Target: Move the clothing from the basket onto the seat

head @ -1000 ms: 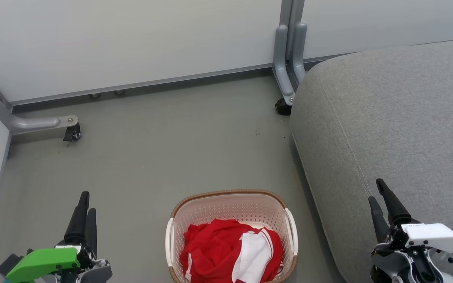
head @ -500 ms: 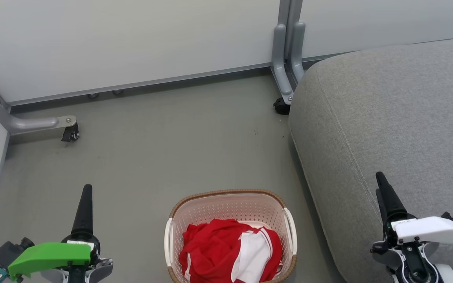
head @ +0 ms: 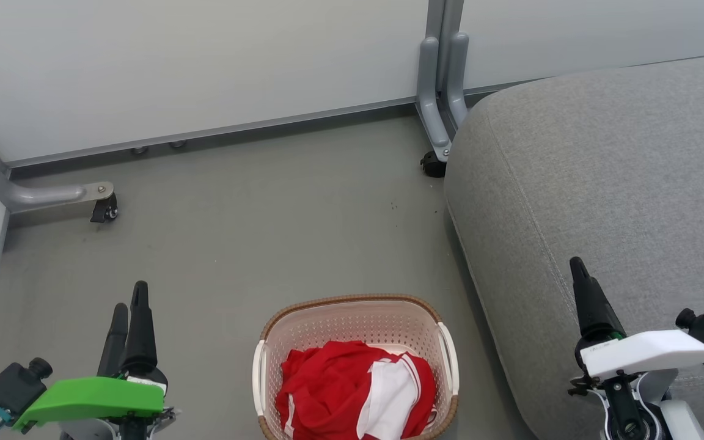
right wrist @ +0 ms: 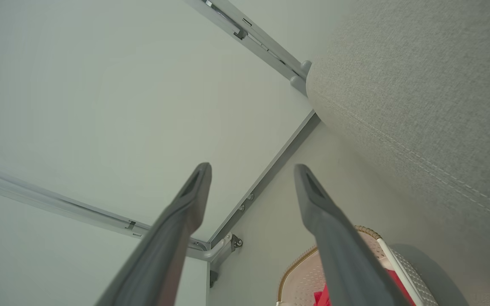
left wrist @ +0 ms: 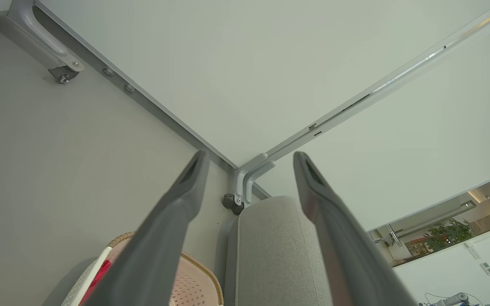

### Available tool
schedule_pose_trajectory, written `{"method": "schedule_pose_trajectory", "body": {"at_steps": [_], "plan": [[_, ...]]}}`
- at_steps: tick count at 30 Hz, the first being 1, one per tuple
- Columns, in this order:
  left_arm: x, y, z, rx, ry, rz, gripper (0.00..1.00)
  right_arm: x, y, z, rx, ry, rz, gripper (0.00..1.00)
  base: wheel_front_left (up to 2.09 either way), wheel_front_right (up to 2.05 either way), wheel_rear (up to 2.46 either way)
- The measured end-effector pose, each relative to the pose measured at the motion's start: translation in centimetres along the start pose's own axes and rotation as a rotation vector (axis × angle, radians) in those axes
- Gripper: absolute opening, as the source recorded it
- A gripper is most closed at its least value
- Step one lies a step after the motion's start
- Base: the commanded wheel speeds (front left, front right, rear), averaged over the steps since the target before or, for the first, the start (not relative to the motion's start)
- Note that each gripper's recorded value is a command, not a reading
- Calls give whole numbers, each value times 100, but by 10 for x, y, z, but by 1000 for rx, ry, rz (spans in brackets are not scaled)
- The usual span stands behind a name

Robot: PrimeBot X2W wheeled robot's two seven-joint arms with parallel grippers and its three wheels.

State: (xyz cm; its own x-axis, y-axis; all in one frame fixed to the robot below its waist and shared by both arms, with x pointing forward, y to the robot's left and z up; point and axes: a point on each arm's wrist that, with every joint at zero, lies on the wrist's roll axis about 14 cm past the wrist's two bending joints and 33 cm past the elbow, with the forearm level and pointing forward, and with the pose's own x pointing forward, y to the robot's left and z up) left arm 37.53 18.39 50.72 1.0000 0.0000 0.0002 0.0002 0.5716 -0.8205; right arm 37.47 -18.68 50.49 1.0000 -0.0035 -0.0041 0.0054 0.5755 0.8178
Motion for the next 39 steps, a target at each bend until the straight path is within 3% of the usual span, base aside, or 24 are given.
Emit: {"method": "schedule_pose_trajectory", "body": {"at_steps": [10, 39], "plan": [[-3, -10, -3, 150, -5, -26, 100, -4, 10, 1, -165, -15, 37, 100, 0, 0, 0], [-8, -36, -10, 501, -40, -122, 100, -8, 37, 11, -497, -94, 130, 100, 0, 0, 0]]}}
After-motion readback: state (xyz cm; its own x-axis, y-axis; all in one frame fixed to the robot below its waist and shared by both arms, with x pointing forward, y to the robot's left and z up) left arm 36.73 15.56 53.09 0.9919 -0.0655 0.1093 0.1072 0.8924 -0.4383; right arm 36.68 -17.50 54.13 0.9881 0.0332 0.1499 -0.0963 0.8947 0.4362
